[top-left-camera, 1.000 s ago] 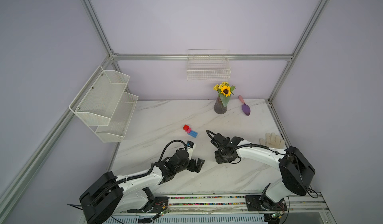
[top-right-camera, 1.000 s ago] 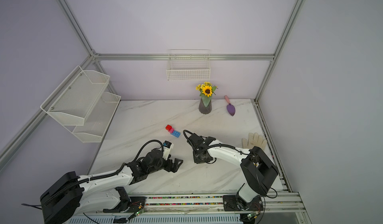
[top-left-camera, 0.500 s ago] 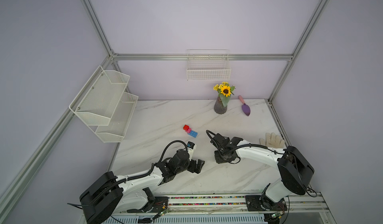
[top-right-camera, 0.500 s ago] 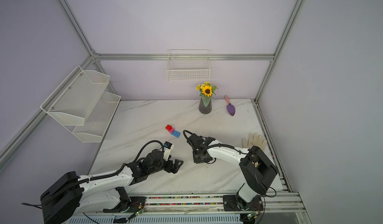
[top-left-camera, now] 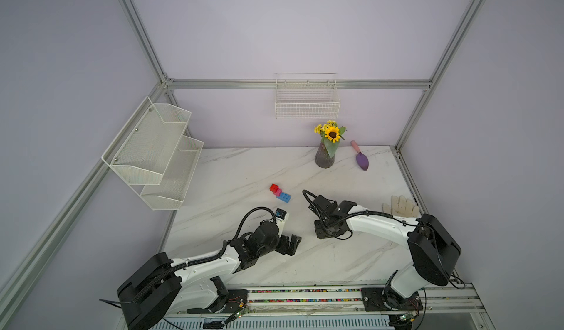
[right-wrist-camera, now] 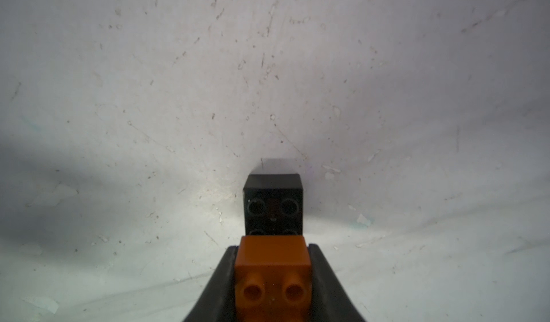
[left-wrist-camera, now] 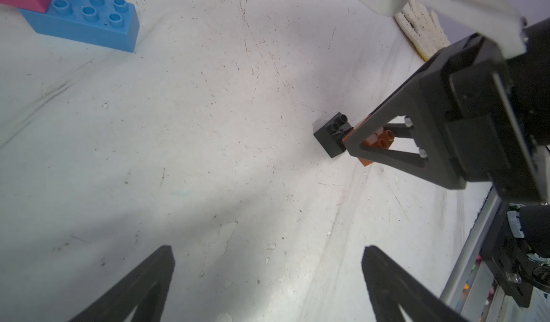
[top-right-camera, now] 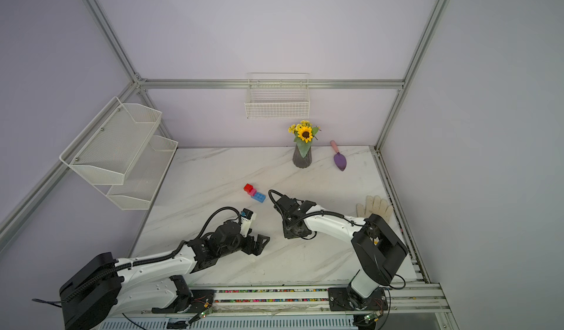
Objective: Assemble the letter v with lego
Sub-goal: Assemble the lego brick with the lego brick.
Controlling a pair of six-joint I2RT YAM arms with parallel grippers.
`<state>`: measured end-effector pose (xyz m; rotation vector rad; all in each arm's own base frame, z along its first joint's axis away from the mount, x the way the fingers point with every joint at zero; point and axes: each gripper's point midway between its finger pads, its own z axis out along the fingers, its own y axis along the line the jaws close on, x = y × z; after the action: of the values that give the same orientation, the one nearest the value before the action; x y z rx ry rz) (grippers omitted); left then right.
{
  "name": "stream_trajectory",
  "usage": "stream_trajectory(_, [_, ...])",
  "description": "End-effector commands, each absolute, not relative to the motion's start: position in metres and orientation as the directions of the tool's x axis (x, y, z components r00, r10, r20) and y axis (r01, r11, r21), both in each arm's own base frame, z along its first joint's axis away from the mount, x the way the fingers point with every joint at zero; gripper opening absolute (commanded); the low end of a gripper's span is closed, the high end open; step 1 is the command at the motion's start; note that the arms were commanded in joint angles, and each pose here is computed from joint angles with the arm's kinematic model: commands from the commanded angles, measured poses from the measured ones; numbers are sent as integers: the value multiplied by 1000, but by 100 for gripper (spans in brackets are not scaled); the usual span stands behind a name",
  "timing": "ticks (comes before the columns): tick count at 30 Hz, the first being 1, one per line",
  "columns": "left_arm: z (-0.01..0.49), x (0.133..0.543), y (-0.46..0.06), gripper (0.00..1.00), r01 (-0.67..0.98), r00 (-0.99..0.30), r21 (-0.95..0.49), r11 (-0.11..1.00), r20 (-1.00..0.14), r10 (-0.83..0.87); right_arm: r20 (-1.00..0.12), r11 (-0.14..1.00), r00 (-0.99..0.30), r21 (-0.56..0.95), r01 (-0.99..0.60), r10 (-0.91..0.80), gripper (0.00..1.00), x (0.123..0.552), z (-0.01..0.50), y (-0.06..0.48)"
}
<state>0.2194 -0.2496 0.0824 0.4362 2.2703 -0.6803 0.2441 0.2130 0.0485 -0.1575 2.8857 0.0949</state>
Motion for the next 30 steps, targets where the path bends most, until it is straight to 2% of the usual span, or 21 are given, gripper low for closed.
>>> stream_trajectory(1, [88, 221, -251, 100, 497, -664, -341, 798, -742, 96, -262, 994, -962, 50, -97, -81, 13, 251, 47, 215])
stream_trajectory(13, [92, 219, -244, 100, 490, -653, -332, 806, -752, 87, -210, 997, -975, 18, -78, -72, 13, 245, 34, 210])
stream_trajectory(30, [98, 221, -238, 100, 471, -642, -324, 820, -763, 67, -110, 999, -993, -11, -31, -32, 12, 211, 9, 189])
